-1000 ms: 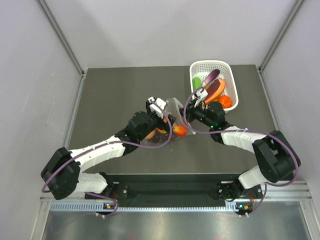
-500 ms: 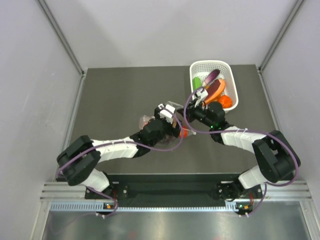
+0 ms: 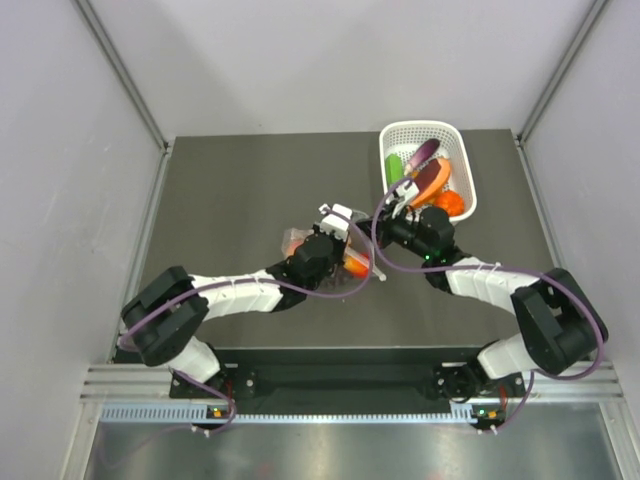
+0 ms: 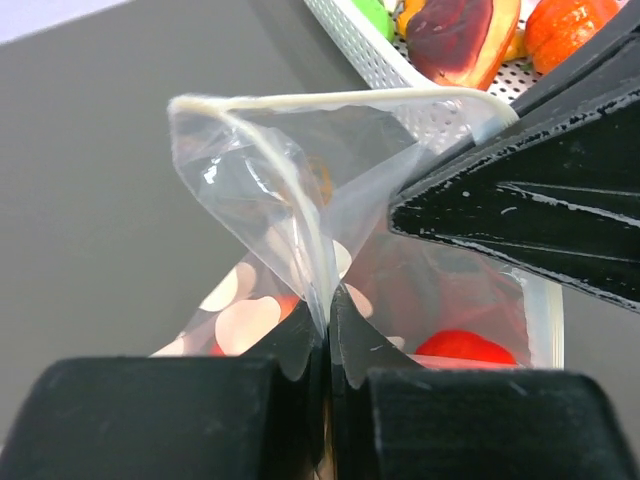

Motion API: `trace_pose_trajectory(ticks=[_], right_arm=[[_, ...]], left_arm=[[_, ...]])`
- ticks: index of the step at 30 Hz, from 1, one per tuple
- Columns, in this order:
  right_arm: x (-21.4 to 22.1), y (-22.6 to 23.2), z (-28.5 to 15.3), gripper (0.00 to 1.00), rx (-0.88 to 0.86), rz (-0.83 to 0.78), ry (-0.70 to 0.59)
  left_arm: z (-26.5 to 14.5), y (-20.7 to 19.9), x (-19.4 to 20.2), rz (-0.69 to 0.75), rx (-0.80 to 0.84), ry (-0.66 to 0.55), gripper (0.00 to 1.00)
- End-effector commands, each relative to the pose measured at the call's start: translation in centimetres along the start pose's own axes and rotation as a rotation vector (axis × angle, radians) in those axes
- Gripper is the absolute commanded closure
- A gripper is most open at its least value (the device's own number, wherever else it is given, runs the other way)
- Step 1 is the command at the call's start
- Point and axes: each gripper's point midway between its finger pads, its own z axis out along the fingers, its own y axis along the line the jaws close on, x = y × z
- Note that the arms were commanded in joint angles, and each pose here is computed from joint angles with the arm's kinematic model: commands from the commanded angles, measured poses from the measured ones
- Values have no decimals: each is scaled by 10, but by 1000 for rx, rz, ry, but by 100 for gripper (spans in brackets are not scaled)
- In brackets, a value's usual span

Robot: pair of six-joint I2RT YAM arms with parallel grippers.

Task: Open the zip-top bag and remove the fake food

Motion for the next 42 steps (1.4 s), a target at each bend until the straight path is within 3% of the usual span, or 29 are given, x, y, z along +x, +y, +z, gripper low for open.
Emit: trace_pose_trajectory(ticks=[1,5,14,17,22,27,32,35,39,41,42], right_arm=[[-27,8,-7,100,-17,-42,-74],[-28,4,-10,100,17,-44,-74],[-26,12,-18,100,49,-40,-76],[-18,19,-18,100,72,-49,-68],[4,24,-22,100,74,-18,-48],[19,20,-27,100,93,19,-53],[19,14,-33,100,126,85,-122],[23,6,-35,100,158,133,-155],[28,0,-34,100,185,160,-162],[29,-1,-33,100,188,160,-160],[28,-6,-32,100,213,163,-166]], left_arm=[[-8,11,-42,36,-45,-61,100],[-19,22,-52,122,-71,-6,100],[-29,11,-91,277,37,65,100],[-30,4,-82,374,117,153,100],[-27,-7,-84,446,251,170,100],[-21,-8,-61,455,332,221,90],[-9,-15,-30,410,374,234,65],[-5,-24,-15,356,393,243,59],[0,-2,-32,233,215,139,52],[-8,-5,-47,194,224,80,46],[-13,-7,-44,175,232,74,37]])
